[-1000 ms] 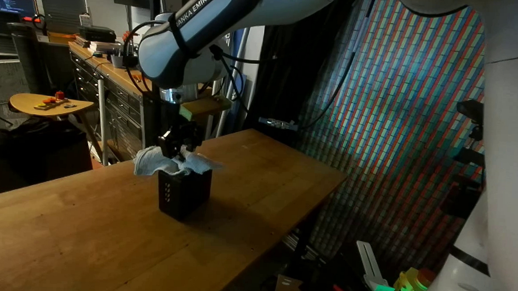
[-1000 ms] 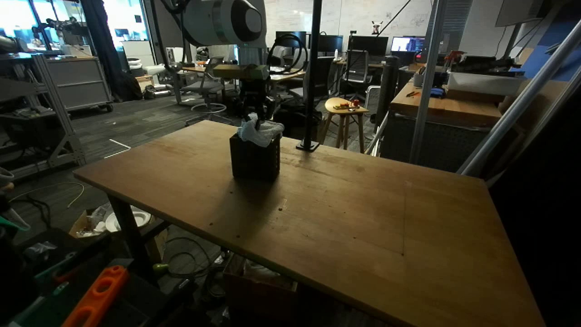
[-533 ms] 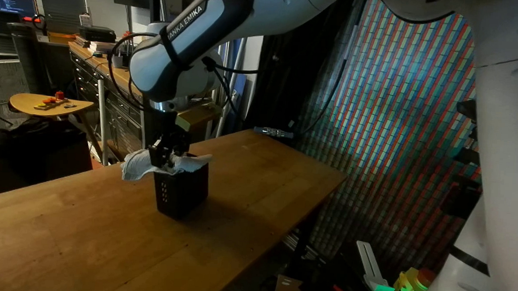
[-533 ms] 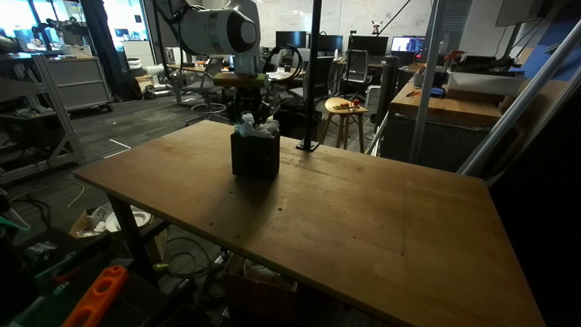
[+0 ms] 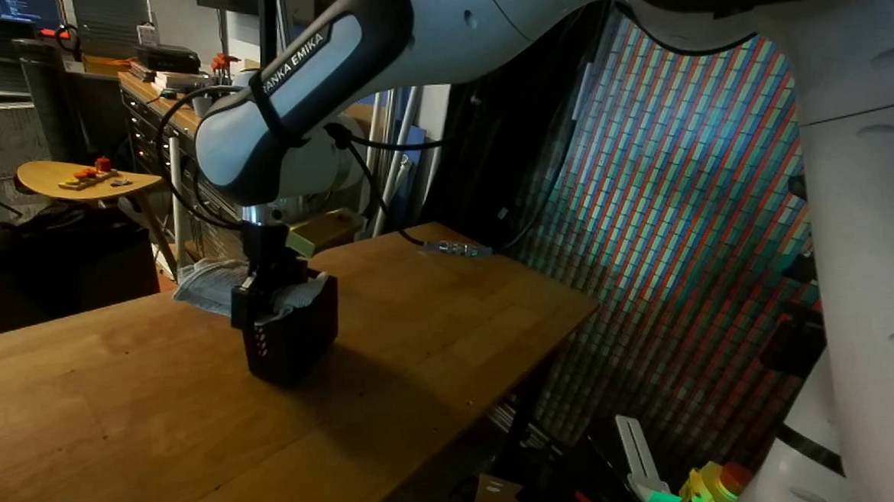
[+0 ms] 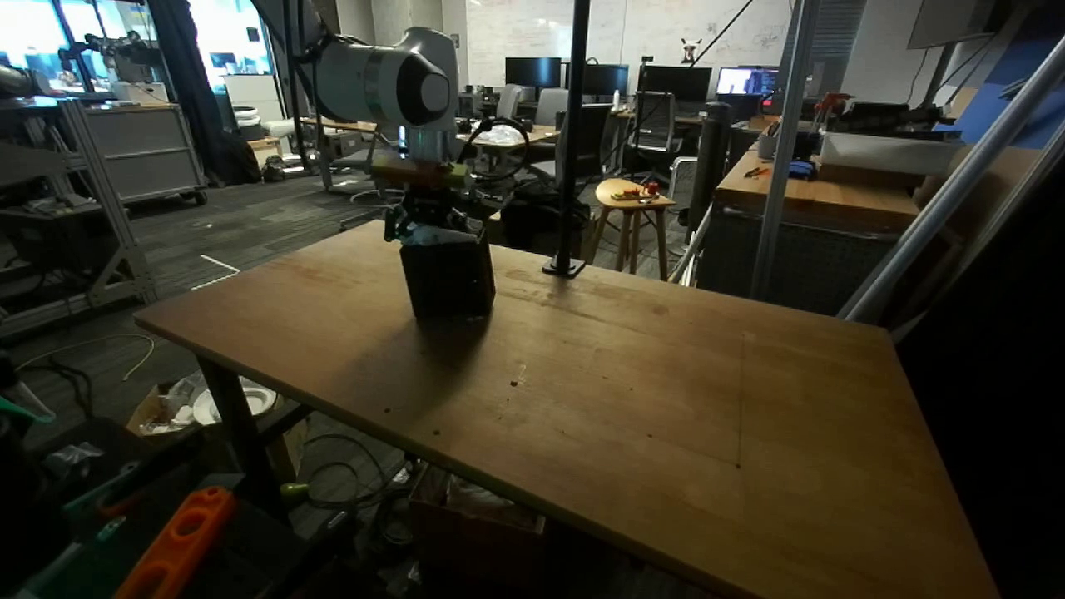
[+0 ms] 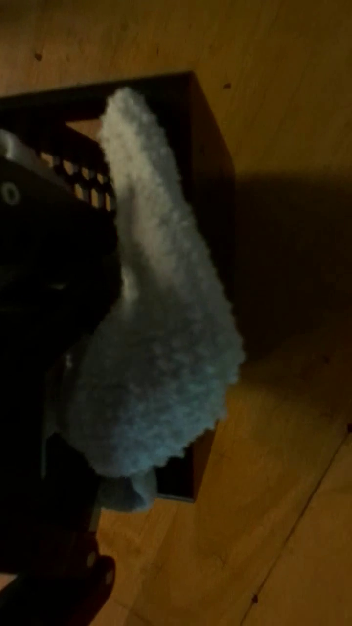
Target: Shove the cloth into the box
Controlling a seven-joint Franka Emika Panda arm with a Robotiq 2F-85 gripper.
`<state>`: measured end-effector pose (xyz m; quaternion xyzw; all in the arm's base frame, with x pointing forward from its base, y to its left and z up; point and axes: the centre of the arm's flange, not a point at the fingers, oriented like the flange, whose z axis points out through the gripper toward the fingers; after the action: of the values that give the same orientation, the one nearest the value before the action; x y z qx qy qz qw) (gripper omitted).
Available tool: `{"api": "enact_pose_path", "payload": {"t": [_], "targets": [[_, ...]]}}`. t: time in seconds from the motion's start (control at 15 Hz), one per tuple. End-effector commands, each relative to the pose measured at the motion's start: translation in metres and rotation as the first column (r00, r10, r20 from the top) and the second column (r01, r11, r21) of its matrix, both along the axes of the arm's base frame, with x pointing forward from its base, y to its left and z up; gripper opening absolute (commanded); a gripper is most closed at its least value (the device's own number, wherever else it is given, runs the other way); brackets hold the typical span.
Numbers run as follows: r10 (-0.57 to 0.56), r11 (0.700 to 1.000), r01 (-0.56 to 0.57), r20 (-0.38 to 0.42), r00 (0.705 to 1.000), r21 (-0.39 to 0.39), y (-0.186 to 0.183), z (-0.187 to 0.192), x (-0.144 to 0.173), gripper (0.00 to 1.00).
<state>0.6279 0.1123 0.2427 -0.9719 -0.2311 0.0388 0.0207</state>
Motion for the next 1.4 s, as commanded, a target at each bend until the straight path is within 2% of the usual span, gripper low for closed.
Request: {"api": "enact_pose_path", "payload": {"t": [0.0,0.4,0.93,1.0,1.07,1.2,1.33], "targets": [[0.013,0.999,-0.01,-0.043,0.999,0.053,0.004,-0.025,-0.023,0.05],[-0.071,0.993,0.073,-0.027,0.997,0.097,-0.001,-0.009,-0.034,0.05],[-0.111,0.993,0.109,0.039,0.993,0.052,-0.014,0.035,-0.032,0.05],[-0.118,0.993,0.116,0.049,0.992,0.034,-0.013,0.043,-0.032,0.13],[-0.127,0.992,0.126,0.061,0.99,0.02,-0.012,0.05,-0.033,0.44],[-0.141,0.99,0.143,0.092,0.986,-0.006,-0.008,0.066,-0.034,0.4],[-0.158,0.986,0.163,0.129,0.979,-0.033,-0.003,0.085,-0.037,0.55]]}}
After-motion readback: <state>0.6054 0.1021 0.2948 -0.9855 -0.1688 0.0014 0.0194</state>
